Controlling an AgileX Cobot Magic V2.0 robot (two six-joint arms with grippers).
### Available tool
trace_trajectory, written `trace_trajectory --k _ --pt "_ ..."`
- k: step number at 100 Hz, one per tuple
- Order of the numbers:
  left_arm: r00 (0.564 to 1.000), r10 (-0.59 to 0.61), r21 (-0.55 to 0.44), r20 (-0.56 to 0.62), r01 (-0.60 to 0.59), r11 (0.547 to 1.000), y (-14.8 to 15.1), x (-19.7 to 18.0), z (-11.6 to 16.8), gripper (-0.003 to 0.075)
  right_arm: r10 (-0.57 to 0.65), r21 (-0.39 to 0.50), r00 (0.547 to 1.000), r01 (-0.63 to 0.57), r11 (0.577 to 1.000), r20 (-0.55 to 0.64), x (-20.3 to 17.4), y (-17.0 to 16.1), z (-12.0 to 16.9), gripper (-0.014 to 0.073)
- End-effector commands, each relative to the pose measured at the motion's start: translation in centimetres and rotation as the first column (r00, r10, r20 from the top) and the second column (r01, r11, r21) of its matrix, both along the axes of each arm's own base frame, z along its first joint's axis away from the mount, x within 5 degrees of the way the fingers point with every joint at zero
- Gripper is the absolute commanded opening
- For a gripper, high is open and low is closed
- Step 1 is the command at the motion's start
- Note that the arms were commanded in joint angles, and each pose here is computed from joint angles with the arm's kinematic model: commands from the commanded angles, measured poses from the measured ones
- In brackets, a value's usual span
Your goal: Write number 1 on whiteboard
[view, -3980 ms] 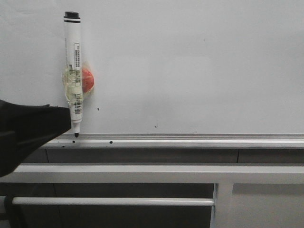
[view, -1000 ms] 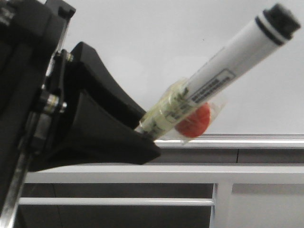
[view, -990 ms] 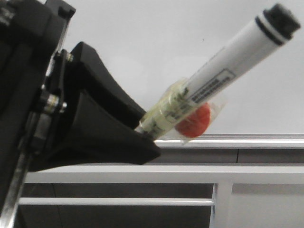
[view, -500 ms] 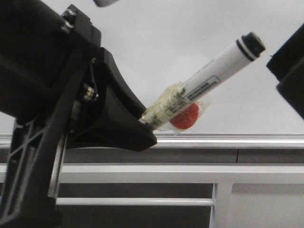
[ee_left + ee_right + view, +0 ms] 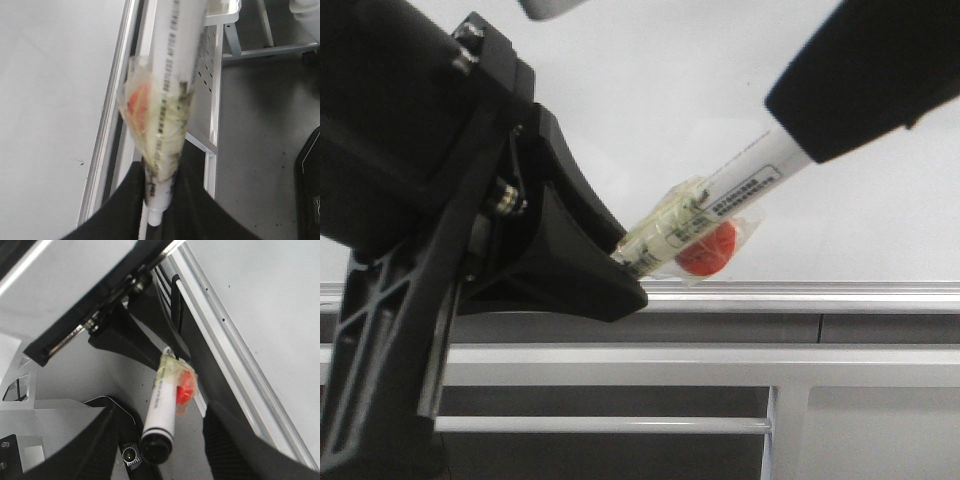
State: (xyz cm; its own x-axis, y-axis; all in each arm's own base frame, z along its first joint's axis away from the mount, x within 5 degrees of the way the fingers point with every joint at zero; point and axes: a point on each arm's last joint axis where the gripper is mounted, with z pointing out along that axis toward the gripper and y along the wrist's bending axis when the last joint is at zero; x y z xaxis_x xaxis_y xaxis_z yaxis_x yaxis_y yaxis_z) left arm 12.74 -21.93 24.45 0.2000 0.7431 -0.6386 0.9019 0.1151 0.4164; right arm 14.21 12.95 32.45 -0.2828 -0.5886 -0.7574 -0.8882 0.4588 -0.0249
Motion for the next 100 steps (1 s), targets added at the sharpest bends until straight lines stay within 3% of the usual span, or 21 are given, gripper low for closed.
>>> trace_trajectory --k 1,87,100 --pt "0.999 0.009 -0.101 0.045 -0.004 0.995 -0.53 0.26 1.88 -0.002 -0.004 0.053 1.0 0.002 0.999 0.029 0.33 0.37 1.29 0.0343" --pt "0.998 0.017 -0.142 0.055 -0.009 0.99 -0.7 0.36 2.19 -0.002 -0.014 0.071 1.0 0.014 0.997 0.007 0.8 0.78 1.02 0.0341" --pt "0.998 0.017 -0.142 0.055 -0.009 0.99 -0.7 0.36 2.19 -0.002 -0.012 0.069 1.0 0.012 0.998 0.004 0.77 0.77 1.0 0.0236"
